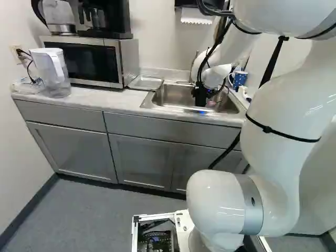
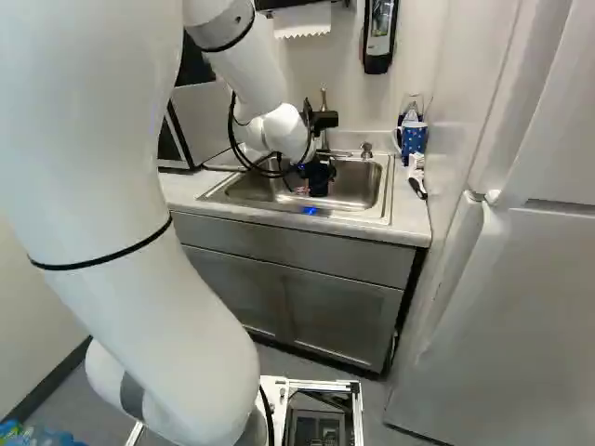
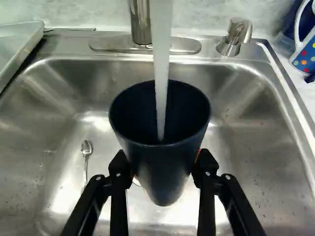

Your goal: Rinse the cup and place it in the tray

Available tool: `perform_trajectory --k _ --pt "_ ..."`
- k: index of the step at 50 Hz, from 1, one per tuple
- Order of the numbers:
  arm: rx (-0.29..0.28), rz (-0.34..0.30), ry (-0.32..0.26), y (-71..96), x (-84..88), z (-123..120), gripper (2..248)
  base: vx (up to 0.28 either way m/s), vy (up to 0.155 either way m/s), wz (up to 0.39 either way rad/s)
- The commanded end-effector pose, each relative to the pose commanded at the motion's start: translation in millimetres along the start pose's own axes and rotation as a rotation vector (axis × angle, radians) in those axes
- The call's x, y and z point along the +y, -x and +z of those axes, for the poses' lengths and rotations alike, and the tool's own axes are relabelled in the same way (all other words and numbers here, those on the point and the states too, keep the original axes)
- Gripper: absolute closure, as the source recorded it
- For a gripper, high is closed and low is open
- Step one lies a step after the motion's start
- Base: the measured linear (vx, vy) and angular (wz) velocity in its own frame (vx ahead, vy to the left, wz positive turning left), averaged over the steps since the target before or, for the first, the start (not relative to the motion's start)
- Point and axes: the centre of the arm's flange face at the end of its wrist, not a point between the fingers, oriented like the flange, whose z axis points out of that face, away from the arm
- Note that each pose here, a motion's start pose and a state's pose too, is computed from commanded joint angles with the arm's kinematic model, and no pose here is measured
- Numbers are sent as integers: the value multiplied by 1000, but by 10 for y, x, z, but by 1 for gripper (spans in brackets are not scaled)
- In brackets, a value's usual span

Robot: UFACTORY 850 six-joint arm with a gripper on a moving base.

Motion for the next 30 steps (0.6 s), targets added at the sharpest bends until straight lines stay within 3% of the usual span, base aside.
perform_trajectory --k 21,30 --pt "14 1 -1 94 0 202 125 0 0 0" --pt "48 1 -1 63 0 201 125 0 0 0"
